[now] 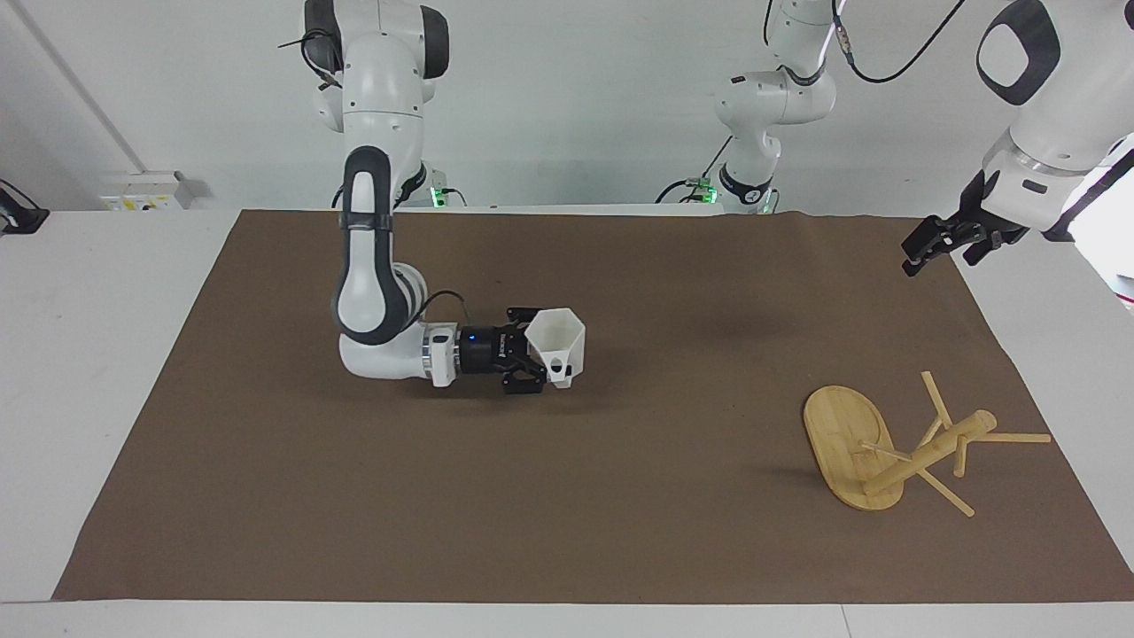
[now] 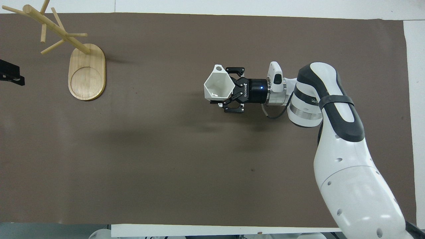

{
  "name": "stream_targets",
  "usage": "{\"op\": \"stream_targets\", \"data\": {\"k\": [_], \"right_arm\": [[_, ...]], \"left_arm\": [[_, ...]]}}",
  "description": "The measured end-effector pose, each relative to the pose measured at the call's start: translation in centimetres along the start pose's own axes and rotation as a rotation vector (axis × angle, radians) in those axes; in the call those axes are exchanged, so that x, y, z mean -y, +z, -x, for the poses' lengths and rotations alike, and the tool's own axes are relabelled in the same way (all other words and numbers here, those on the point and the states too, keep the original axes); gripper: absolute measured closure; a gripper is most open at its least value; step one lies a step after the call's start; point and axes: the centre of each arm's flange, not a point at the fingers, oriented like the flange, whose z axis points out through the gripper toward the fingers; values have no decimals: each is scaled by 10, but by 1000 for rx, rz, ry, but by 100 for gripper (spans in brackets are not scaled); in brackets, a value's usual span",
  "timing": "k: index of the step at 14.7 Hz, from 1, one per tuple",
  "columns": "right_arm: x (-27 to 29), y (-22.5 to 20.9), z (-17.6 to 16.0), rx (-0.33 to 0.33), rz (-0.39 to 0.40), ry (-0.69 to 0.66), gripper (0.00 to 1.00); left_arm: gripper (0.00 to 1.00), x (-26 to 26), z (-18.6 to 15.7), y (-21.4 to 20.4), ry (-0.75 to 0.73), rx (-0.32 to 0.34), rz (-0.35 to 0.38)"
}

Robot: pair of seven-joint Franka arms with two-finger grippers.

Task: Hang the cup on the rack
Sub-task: 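Carry the cup toward the left arm while the left gripper approaches, then grasp the cup's handle with the left gripper near the right gripper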

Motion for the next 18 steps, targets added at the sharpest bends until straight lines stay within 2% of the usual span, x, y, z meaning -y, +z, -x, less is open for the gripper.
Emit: {"op": "stream_targets", "data": {"k": [4, 7, 11, 15, 18], "right_arm": [[35, 86, 0, -16, 37, 50, 22], [57, 127, 0, -10, 51, 79, 22], [65, 150, -8, 70, 115, 62, 22], [64, 153, -15, 75, 126, 53, 22], [64, 152, -14, 78, 129, 53, 22]], "left_arm": [[0, -49, 10, -8, -18, -14, -2], [0, -107, 23, -11, -46, -29, 0], [0, -165, 43, -10, -76, -44, 5], [0, -222, 66, 9, -87, -45, 5], [0, -231, 70, 16, -94, -42, 4]]}}
